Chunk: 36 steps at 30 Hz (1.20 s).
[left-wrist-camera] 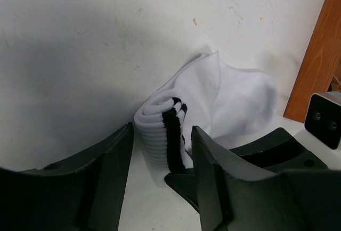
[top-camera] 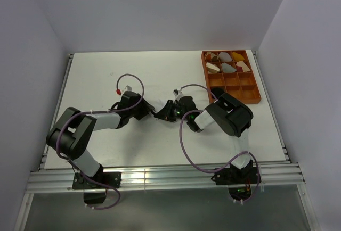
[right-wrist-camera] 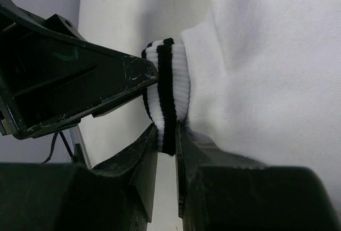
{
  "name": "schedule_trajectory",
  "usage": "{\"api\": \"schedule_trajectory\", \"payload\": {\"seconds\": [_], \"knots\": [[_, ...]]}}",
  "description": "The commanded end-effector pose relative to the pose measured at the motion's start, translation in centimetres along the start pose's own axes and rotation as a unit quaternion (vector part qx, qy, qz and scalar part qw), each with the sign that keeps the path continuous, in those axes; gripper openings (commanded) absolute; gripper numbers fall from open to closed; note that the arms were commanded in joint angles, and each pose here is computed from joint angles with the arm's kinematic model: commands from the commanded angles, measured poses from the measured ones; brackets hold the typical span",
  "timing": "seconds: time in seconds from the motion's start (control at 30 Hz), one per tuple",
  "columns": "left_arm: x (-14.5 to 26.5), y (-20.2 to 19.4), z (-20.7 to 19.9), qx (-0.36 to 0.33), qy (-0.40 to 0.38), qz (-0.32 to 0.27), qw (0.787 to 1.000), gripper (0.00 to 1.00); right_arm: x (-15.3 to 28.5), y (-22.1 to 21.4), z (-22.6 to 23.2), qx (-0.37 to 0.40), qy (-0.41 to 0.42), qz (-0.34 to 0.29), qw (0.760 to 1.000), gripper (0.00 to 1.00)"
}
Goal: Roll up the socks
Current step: Roll the sock at the center of the board.
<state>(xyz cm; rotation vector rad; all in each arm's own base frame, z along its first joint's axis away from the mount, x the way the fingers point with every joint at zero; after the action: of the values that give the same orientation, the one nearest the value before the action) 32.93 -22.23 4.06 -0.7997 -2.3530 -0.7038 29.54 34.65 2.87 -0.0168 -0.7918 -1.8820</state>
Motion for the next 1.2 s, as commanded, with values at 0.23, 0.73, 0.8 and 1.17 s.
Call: {"api": "schedule_trajectory", "payload": {"seconds": [0.23,0.73,0.8,1.17], "knots": [[-0.7,-1.0,2.0,-0.015,0.027,0.01,0.999,0.23,0.2,-2.3,-2.7,-0.027,-0.037,0.046,0.998,0.0],[0.1,1.4,1.4,-0.129,0.208,-0.005,0.97,0.0,3.0,3.1,-0.9,0.204,-0.135,-0.033,0.969,0.49],[0.4,1.1,2.0,-0.148,0.232,0.007,0.962,0.0,3.1,3.4,0.0,0.251,-0.15,-0.053,0.955,0.52],[0.0,0.1,1.9,-0.184,0.261,0.059,0.946,0.0,1.3,2.9,3.2,0.387,-0.176,-0.1,0.899,0.58]]}}
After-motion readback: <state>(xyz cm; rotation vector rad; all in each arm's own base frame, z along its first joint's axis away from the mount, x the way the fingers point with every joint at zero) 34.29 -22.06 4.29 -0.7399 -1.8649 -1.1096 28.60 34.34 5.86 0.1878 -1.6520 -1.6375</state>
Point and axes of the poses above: each gripper's point midway between its finger pads, its own x axis back along the fingers, its own z axis along the line the jaws close on, y = z × x, the point moved 1 cm from there along x, back along the fingers, and after that the axes turned 5 degrees about x, right-handed, at the moved point
